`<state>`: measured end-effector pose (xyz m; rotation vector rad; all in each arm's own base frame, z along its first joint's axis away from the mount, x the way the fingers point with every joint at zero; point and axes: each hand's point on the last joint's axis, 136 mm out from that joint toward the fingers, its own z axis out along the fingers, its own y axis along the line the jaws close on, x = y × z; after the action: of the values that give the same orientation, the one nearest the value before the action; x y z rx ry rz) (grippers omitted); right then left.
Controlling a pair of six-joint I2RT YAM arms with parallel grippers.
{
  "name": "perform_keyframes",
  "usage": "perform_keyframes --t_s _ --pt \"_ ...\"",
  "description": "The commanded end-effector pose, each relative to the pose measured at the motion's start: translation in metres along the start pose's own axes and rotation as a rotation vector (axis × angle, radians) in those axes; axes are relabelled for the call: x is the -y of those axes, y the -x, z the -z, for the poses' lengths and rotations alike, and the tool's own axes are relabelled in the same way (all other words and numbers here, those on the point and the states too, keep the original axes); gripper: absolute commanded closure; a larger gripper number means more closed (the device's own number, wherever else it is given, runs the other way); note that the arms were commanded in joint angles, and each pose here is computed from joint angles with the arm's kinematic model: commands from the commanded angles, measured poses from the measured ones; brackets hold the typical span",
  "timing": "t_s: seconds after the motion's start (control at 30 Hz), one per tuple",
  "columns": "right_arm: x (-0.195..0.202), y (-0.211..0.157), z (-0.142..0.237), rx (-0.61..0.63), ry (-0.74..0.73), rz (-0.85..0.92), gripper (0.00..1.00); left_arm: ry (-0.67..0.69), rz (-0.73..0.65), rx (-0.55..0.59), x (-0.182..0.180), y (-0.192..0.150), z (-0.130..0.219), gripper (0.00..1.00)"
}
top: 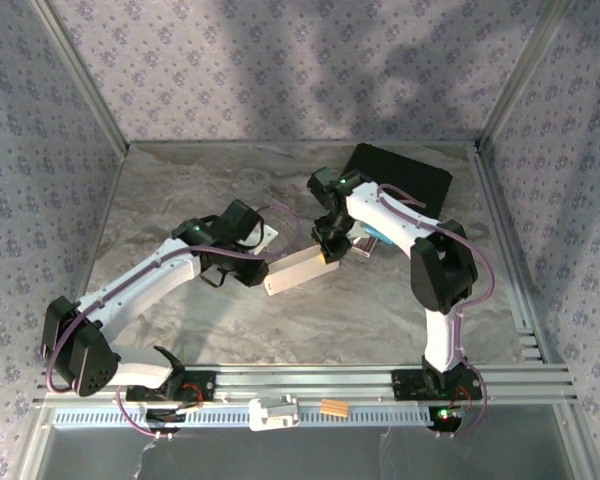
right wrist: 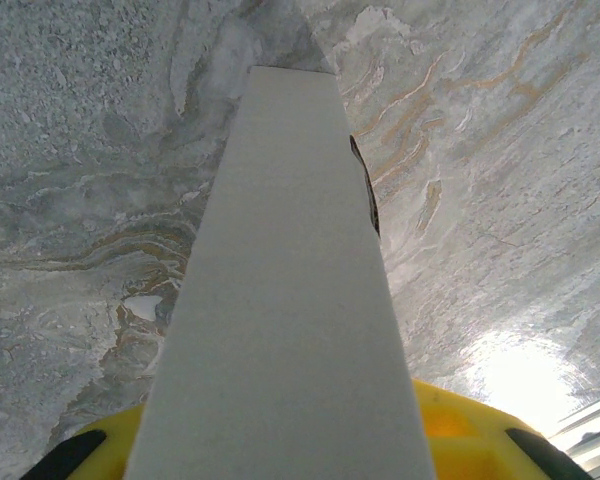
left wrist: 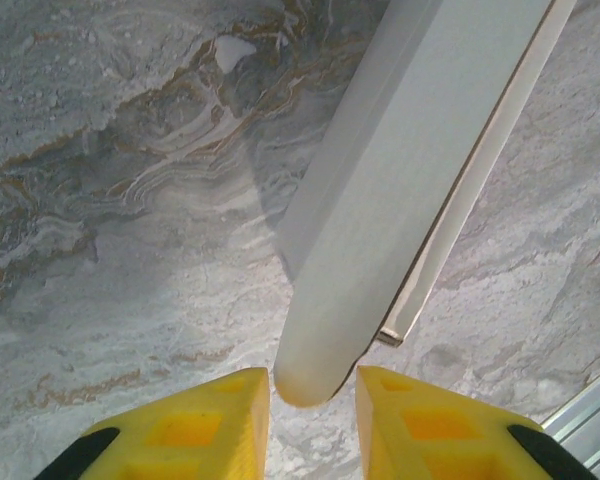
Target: Fold the paper box
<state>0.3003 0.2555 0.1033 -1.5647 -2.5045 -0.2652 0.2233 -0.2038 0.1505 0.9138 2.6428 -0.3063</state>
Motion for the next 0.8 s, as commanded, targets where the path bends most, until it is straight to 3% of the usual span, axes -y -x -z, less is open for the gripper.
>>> perform_keyframes --t_s 0.0,0.23,0.77 --pt "0.004 0.006 -0.003 0.009 -0.039 -0.034 0.72 -0.012 0.005 0.014 -0.004 -0.002 0.016 0.69" --pt "0.004 0.005 -0.005 0.004 -0.040 -0.034 0.72 -0.006 -0.028 0.047 -0.007 0.016 0.018 0.67" --pt "0.002 0.005 -0.007 0.003 -0.037 -0.034 0.73 -0.040 -0.038 0.038 0.000 0.024 0.010 0.78"
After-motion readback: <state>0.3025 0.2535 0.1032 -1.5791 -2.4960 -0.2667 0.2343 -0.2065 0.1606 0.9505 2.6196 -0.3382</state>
